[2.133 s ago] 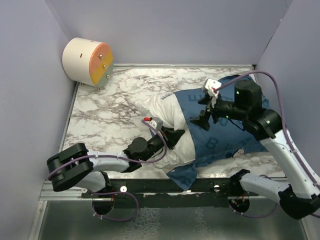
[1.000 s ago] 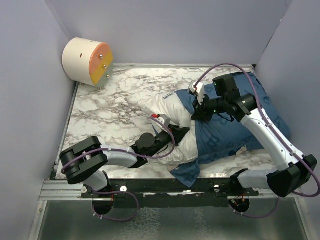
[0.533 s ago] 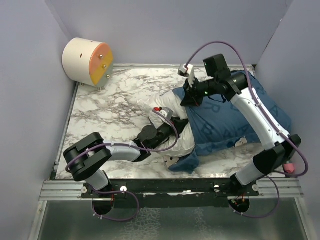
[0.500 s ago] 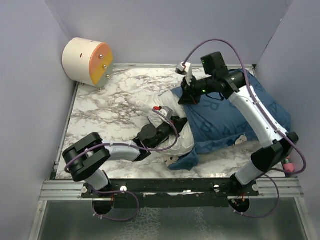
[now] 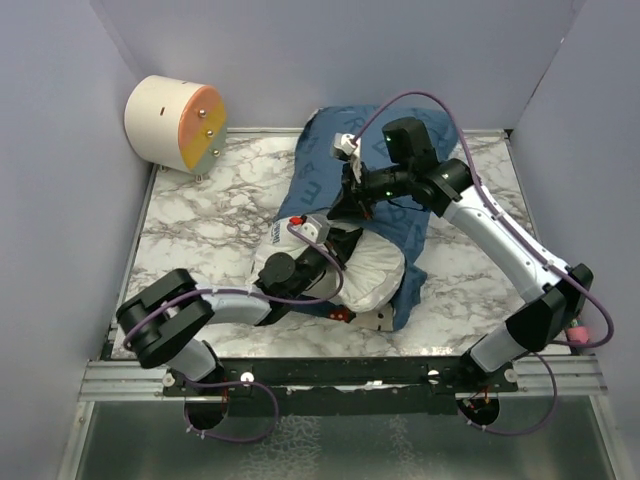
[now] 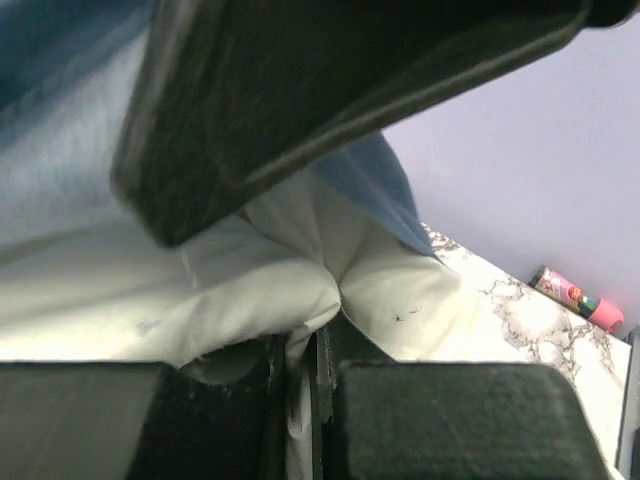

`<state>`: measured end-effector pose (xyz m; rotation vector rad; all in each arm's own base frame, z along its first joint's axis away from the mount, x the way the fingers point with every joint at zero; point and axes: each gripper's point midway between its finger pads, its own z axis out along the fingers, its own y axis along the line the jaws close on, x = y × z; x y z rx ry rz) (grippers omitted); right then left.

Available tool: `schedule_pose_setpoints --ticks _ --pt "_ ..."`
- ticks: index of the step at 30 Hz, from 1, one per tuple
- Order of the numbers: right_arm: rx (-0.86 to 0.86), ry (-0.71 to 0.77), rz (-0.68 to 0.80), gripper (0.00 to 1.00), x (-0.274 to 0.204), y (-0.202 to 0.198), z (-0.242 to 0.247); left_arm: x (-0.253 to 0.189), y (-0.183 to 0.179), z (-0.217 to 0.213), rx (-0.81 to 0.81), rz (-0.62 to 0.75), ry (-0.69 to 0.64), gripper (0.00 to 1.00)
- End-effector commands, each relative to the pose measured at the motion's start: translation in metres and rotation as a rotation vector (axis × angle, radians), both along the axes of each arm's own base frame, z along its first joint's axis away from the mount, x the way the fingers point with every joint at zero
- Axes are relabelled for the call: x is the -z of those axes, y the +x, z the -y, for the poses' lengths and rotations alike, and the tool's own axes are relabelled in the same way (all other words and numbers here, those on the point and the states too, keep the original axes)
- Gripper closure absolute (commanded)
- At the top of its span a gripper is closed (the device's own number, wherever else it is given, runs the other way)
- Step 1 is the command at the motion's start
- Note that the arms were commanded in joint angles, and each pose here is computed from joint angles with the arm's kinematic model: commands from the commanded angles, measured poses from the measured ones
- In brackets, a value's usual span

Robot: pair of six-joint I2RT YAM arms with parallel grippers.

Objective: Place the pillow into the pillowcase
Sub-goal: Stuff the pillow into the pillowcase.

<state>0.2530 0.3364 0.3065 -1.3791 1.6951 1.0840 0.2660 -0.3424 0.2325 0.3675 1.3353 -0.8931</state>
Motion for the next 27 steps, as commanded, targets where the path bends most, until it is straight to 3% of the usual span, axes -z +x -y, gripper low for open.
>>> schedule_pose_setpoints --ticks 1,5,9,12,17,22,27 --pt "-0.072 0.147 -0.004 1.00 -0.029 -0.040 0.005 -0.006 0.028 -0.005 -0.039 0.104 -0.053 1.00" --pt "0.072 0.024 0.066 0.99 0.040 -0.018 0.034 0.039 0.028 -0.011 -0.038 0.049 -0.083 1.00" --pt "-0.034 0.026 0.140 0.95 0.045 -0.045 0.048 0.075 0.024 -0.019 -0.046 -0.043 -0.088 1.00" --pt "-0.081 0.017 0.181 0.68 0.037 -0.056 0.055 0.080 0.017 -0.018 -0.032 -0.065 -0.088 1.00" --pt "0.112 -0.023 0.419 0.21 0.007 -0.025 0.081 0.079 0.011 -0.020 -0.032 -0.079 -0.077 1.00" --pt "0.286 -0.156 0.531 0.05 0.053 0.014 0.108 0.079 0.004 -0.014 0.009 -0.104 -0.081 1.00" --pt "0.412 -0.240 0.652 0.00 0.100 0.044 0.126 0.077 -0.002 -0.006 0.043 -0.111 -0.083 1.00"
